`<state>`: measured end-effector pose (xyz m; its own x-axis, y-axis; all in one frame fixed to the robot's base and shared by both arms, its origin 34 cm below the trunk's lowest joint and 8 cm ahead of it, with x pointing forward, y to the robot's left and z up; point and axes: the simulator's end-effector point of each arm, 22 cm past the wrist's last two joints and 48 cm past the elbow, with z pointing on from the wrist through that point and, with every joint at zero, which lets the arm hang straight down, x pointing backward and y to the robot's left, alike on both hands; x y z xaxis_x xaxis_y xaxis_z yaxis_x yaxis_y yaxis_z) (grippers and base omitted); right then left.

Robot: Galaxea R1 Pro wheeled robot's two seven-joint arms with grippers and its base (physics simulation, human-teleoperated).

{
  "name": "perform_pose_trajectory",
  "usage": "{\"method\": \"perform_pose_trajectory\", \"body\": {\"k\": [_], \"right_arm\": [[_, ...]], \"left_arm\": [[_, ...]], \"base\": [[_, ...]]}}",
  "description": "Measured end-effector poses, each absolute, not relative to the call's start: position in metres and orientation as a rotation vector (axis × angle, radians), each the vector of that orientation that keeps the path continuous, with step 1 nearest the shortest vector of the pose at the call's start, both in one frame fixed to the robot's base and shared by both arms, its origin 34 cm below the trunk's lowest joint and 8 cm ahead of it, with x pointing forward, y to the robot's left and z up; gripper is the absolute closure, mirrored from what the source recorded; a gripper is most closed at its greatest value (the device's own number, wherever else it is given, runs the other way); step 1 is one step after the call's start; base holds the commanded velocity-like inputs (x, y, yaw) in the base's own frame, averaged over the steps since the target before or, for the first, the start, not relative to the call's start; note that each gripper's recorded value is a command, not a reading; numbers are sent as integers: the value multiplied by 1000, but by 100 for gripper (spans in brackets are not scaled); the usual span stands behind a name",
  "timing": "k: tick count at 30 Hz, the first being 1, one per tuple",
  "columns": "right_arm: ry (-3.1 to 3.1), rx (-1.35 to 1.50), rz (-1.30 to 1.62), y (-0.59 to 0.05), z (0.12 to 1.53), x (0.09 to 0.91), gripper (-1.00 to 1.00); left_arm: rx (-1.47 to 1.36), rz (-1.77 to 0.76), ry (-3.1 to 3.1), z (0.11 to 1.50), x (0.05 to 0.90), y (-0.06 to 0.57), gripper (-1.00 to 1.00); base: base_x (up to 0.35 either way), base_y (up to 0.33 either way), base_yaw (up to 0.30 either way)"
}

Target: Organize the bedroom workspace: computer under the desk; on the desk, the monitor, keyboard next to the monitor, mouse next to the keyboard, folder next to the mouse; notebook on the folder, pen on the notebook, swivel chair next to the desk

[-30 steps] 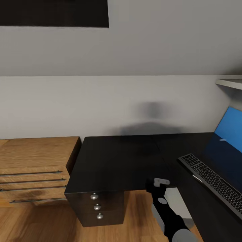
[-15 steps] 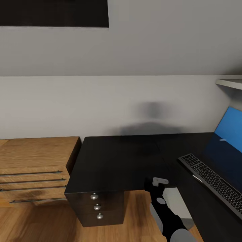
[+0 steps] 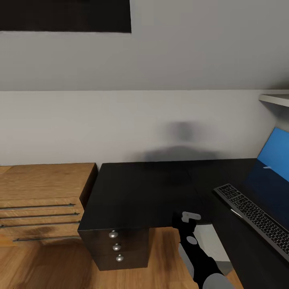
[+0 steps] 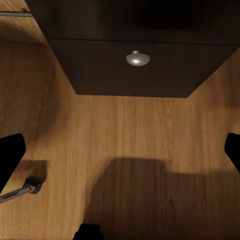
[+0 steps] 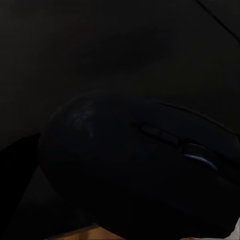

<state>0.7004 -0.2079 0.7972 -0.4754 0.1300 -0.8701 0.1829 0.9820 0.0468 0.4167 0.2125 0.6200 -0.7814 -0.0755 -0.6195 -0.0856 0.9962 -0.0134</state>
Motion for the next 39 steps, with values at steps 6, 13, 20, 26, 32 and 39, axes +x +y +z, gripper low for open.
{"method": "perform_pose_trajectory", "body": {"k": [6,13,20,26,32,39], "right_arm": [[2061,226,-62,-207,798,701,100],[2064,227,-62,-206,795,700,100],[2069,226,-62,-206,792,699,100],[2065,218,-65,-209,792,699,100],[2068,214,-69,-211,791,699,100],[2070,213,-63,-206,791,698,100]], "left_arm": [[-112,20,2474,619,415,213,-100],[-112,21,2479,618,414,213,-100],[-111,20,2484,616,412,212,-100],[-108,18,2485,616,412,212,-100],[-111,19,2485,616,412,212,-100],[-114,21,2486,616,412,213,-100]], "base": [[0,0,213],[0,0,237],[0,0,235],[144,0,30],[288,0,3],[60,0,0]]}}
